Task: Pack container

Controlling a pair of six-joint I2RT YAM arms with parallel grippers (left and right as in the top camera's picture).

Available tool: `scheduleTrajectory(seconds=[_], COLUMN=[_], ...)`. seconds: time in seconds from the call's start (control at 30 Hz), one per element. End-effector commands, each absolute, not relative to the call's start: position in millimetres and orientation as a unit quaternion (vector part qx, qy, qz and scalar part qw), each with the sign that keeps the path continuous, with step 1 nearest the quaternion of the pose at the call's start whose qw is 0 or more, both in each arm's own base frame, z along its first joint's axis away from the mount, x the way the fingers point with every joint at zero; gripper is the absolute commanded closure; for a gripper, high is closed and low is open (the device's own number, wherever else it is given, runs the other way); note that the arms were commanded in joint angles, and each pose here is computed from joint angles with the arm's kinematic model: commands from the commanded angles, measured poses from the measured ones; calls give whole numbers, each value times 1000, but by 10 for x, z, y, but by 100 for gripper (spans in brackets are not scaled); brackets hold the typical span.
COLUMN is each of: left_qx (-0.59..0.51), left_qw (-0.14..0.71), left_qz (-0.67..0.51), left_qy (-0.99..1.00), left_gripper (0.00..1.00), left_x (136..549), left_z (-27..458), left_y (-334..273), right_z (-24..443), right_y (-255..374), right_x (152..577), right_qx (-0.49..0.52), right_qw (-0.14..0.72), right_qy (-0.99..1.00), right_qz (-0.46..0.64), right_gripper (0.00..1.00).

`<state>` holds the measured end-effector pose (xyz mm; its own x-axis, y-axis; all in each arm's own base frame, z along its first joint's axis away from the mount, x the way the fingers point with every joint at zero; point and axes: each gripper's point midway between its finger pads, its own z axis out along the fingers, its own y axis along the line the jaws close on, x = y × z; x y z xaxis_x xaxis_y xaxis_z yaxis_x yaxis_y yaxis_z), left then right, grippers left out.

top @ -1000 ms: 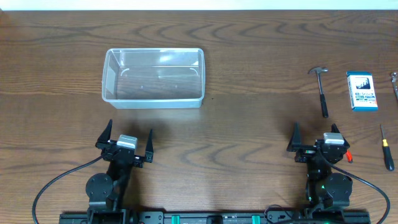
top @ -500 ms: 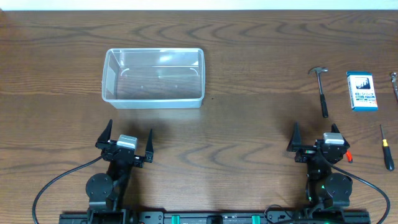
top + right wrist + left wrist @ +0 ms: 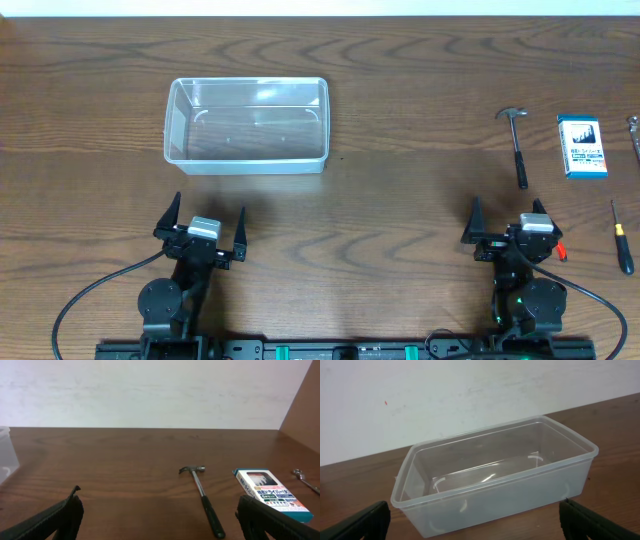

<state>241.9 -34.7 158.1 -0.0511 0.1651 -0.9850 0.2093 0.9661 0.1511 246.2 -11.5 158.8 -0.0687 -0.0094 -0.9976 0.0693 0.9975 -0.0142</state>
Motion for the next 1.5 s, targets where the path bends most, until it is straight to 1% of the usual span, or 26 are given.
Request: scheduleTrajectory(seconds=[0.0, 0.6, 0.77, 0.9, 0.97, 1.03, 1.1, 1.17, 1.2, 1.27, 1.4, 1.47], left_qx=[126, 126, 126, 126, 126, 126, 126, 126, 126, 126, 126, 126], left_qw=[659, 659, 659, 659, 659, 659, 659, 659, 659, 659, 659, 659], left_qz=[-21, -21, -21, -21, -21, -21, -21, -21, -21, -21, -21, -21], left_qy=[741, 741, 741, 741, 741, 741, 741, 741, 741, 741, 741, 741], left_gripper=[2, 2, 2, 2, 2, 2, 2, 2, 2, 2, 2, 2], left_x=[2413, 2413, 2413, 2413, 2413, 2413, 2413, 2413, 2413, 2413, 2413, 2413], left_z=[1422, 1423, 1423, 1423, 1423, 1423, 1423, 1423, 1423, 1423, 1423, 1423], left_y=[-343, -343, -343, -343, -343, -343, -343, -343, -343, -343, -343, -343], right_z=[1580, 1580, 1570, 1576, 1566, 1631, 1802, 1977, 2036, 2124, 2444, 2662], right_y=[-131, -116, 60, 153, 158, 257, 528, 729, 774, 755, 475, 374], right_x=[2459, 2460, 2462, 2458, 2460, 2451, 2390, 2300, 2270, 2263, 2335, 2369], right_qx=[20, 20, 35, 116, 143, 157, 106, 41, 19, 9, 63, 63], right_qw=[681, 682, 678, 661, 652, 643, 638, 647, 653, 664, 691, 702], right_qy=[731, 731, 732, 722, 719, 707, 692, 675, 669, 667, 666, 673], right_qz=[-33, -27, 56, 167, 194, 248, 320, 353, 354, 339, 273, 227], right_gripper=[1, 1, 1, 1, 1, 1, 1, 1, 1, 1, 1, 1])
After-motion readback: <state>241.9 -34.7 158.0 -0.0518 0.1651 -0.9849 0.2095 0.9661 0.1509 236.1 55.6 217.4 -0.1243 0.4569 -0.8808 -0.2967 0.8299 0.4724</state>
